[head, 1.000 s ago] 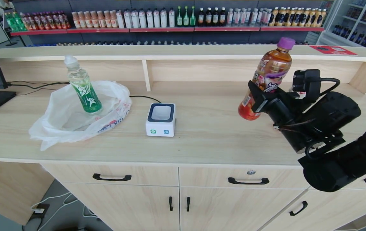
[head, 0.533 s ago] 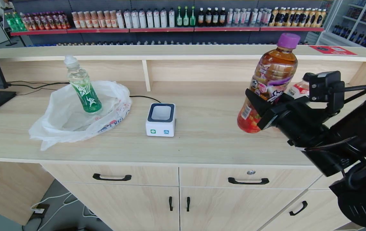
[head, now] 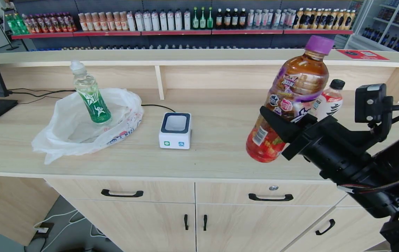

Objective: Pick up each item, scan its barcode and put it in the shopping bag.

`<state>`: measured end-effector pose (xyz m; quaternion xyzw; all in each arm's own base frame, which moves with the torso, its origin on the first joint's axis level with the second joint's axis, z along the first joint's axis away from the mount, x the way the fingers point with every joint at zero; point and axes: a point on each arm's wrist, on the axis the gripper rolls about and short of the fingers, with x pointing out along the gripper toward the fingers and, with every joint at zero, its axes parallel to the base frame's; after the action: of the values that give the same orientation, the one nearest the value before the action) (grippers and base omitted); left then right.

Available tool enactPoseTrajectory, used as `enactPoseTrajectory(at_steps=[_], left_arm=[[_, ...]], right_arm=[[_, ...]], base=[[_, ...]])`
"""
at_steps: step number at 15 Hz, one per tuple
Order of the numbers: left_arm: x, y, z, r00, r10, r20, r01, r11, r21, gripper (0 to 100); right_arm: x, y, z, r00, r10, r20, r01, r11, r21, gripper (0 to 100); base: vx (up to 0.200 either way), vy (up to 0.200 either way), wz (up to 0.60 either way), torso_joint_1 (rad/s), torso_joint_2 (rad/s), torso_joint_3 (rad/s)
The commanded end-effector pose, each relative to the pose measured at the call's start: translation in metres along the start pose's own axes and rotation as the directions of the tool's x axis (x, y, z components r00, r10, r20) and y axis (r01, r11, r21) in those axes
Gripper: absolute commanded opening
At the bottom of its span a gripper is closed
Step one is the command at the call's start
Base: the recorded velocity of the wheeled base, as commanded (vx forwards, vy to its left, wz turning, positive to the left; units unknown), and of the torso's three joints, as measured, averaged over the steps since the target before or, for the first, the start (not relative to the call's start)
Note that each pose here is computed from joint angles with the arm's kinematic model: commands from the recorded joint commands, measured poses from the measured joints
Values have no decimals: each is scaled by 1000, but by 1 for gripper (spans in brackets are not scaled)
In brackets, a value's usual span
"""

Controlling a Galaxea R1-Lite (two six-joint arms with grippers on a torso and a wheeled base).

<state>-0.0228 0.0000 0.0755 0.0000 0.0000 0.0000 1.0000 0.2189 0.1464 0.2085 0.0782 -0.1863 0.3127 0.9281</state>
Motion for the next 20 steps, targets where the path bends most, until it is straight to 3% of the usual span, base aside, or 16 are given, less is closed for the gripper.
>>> enactPoseTrajectory(at_steps=[1,5,8,10,15,20], left_arm=[[0,0,0,1000,0,0,0,1000,0,100],[0,0,0,1000,0,-2,0,1000,0,100],[0,0,0,1000,0,-2,0,1000,0,100],[0,0,0,1000,0,-2,0,1000,0,100],[0,0,0,1000,0,0,0,1000,0,100],[0,0,0,1000,2,0,-2,1000,0,100]], right_arm=[[-7,2,5,1000,10,4,-10,999,38,0],[-4,17,9,988,153,25,-155,973,168,0],[-6,18,6,988,157,8,-153,949,275,0],[-3,28,12,979,201,39,-203,919,339,0],[-10,55,43,933,326,154,-361,852,379,0],[-24,62,64,891,398,217,-453,793,407,0]], base=[[0,0,0,0,0,0],[0,0,0,0,0,0],[0,0,0,0,0,0],[0,0,0,0,0,0],[0,0,0,0,0,0],[0,0,0,0,0,0]])
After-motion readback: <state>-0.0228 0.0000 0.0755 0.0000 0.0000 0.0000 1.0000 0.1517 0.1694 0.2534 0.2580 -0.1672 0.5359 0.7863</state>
